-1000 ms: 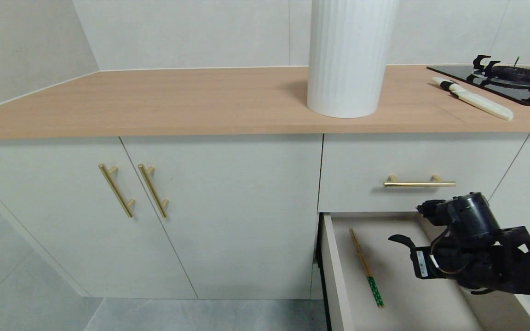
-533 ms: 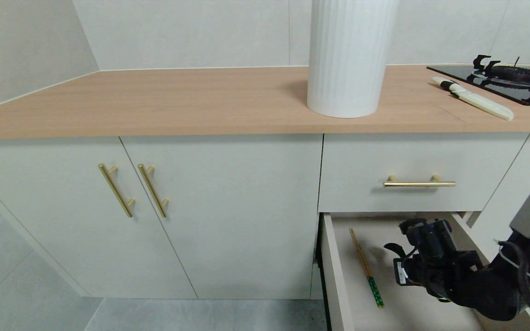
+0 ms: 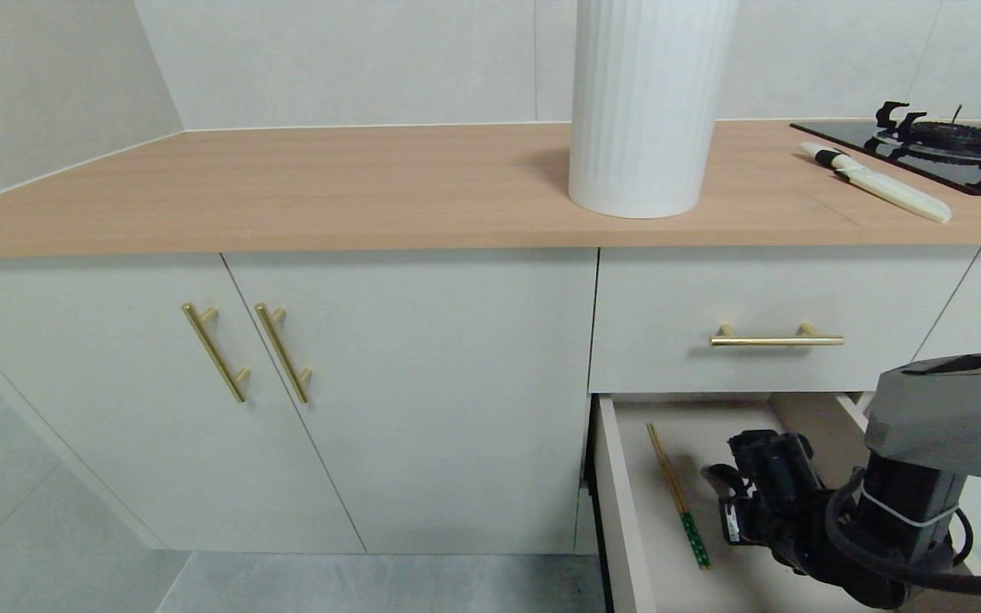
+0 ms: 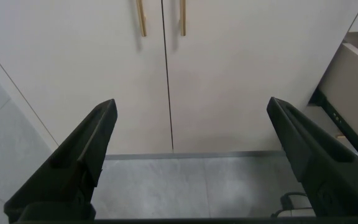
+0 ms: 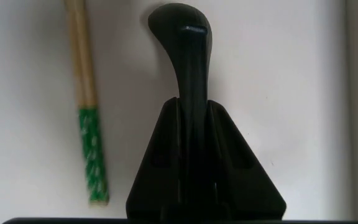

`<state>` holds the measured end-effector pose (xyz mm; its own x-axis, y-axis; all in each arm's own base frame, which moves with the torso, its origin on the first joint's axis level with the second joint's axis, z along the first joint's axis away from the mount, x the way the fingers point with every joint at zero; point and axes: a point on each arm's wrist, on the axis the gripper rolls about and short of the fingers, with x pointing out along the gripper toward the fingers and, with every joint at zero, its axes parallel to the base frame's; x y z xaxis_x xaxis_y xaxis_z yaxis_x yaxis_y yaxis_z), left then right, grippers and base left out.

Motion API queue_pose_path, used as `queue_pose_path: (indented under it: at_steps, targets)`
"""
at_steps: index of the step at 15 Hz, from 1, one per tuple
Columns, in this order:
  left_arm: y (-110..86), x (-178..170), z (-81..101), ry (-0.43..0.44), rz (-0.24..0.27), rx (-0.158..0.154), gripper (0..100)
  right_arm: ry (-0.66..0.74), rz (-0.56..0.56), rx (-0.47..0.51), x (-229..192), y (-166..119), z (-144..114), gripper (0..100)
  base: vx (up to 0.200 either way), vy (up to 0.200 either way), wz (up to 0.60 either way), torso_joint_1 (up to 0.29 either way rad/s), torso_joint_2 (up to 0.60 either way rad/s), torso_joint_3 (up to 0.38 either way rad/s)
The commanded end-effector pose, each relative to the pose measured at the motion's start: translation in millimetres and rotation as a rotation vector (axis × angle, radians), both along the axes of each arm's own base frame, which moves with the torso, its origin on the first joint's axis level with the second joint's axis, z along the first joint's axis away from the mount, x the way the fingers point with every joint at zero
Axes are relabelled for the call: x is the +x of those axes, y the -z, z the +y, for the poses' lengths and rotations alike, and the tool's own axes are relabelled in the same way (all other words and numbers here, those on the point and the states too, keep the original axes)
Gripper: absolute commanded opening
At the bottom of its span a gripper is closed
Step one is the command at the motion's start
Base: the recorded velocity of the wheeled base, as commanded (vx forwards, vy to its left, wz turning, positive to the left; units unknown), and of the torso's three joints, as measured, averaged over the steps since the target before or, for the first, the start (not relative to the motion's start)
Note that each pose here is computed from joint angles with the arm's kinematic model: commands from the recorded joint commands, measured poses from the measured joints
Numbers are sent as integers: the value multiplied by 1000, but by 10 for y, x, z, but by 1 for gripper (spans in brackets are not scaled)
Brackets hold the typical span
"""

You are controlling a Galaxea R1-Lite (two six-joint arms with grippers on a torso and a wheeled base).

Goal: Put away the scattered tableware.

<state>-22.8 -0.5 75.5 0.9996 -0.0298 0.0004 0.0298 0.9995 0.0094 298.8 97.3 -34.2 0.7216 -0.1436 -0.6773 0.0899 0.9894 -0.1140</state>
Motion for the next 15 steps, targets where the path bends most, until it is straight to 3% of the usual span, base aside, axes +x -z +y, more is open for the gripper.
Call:
queue_pose_path:
  at_steps: [1,8,9,15]
  targets:
    - [0,0,0,-1,0,0,100,3,28,-10,-5,96,-12,0,0,0,0,0,0,0]
    - [0,0,0,-1,0,0,100,7,27,-9,3,98,-24,0,0,0,0,0,0,0]
    - [0,0,0,-1,0,0,100,7,27,-9,3,98,-24,100,0,0,0,0,0,0]
    - [0,0,0,-1,0,0,100,7,21,-7,3,75,-24,100,0,0,0,0,0,0]
